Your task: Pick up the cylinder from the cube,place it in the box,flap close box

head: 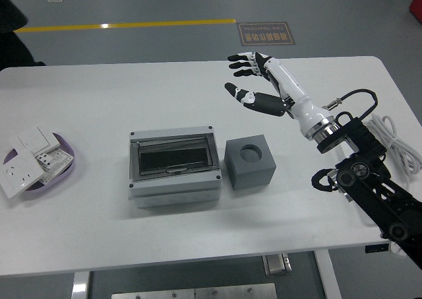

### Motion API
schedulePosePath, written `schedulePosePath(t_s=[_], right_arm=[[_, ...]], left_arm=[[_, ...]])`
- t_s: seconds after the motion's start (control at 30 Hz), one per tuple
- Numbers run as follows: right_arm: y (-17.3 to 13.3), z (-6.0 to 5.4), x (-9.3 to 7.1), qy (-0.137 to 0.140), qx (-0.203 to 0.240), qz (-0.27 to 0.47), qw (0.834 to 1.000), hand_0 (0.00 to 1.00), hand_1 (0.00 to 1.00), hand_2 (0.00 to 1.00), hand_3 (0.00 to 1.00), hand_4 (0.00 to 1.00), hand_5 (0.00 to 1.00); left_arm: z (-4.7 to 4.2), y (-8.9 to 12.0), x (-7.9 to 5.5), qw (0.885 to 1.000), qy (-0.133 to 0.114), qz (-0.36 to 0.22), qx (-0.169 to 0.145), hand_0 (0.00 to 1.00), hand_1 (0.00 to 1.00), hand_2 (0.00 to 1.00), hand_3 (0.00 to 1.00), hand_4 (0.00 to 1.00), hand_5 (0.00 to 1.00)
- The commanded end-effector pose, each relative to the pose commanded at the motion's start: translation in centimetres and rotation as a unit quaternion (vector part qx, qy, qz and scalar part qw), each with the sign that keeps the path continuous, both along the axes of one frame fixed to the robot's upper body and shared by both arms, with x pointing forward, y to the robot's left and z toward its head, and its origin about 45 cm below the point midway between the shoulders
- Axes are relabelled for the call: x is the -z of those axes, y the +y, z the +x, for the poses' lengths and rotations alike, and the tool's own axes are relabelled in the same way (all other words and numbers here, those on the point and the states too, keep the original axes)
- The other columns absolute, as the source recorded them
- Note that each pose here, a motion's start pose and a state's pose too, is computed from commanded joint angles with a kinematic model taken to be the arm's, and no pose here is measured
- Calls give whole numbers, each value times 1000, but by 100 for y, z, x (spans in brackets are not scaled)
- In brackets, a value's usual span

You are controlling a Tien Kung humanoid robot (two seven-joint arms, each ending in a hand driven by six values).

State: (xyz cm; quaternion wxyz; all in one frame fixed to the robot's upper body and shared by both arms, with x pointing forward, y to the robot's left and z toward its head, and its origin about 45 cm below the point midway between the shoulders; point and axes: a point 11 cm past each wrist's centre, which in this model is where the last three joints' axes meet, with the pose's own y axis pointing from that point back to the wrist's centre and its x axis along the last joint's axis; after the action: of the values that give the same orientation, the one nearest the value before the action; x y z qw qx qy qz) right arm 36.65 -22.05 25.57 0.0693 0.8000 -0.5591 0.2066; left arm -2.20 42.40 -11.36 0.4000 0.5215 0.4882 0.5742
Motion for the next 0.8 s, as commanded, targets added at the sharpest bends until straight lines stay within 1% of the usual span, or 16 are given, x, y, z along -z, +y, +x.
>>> schedulePosePath(t_s=[0.1, 0.17, 0.3, 0.4, 0.57, 0.67, 0.77, 0.8], right_arm=[[-245, -43, 151, 24, 34, 45, 998, 731, 668, 713, 716, 730, 384], [-432, -95, 247, 37, 61, 69, 995, 731, 668, 713, 716, 730, 384], [-732, -210, 365, 48, 106, 99, 988, 736, 680, 717, 726, 725, 371], [-920, -269, 378, 43, 136, 116, 983, 748, 689, 717, 732, 734, 365], [-1161, -315, 330, 25, 171, 133, 976, 748, 689, 717, 732, 734, 365], [-1268, -340, 301, 15, 182, 137, 974, 750, 688, 716, 729, 737, 366], [-1320, -364, 279, 5, 179, 149, 972, 750, 688, 716, 729, 737, 366], [-1328, -371, 277, 3, 177, 154, 972, 754, 683, 708, 714, 739, 367]], left_arm=[[-13, -5, 2, 1000, 1, -1, 0, 644, 670, 656, 697, 749, 317], [-15, -6, 2, 1000, 2, -1, 0, 644, 670, 656, 697, 749, 317], [25, 13, -5, 1000, -1, 1, 1, 644, 670, 656, 697, 749, 316], [60, 28, -10, 1000, -4, 2, 2, 644, 670, 656, 697, 748, 316], [105, 53, -20, 1000, -8, 4, 5, 644, 670, 656, 697, 748, 316], [117, 86, -32, 1000, -9, 7, 6, 644, 670, 656, 697, 748, 316], [118, 126, -46, 1000, -8, 11, 6, 644, 670, 656, 697, 748, 316], [116, 137, -50, 1000, -7, 12, 6, 644, 670, 655, 696, 747, 314]])
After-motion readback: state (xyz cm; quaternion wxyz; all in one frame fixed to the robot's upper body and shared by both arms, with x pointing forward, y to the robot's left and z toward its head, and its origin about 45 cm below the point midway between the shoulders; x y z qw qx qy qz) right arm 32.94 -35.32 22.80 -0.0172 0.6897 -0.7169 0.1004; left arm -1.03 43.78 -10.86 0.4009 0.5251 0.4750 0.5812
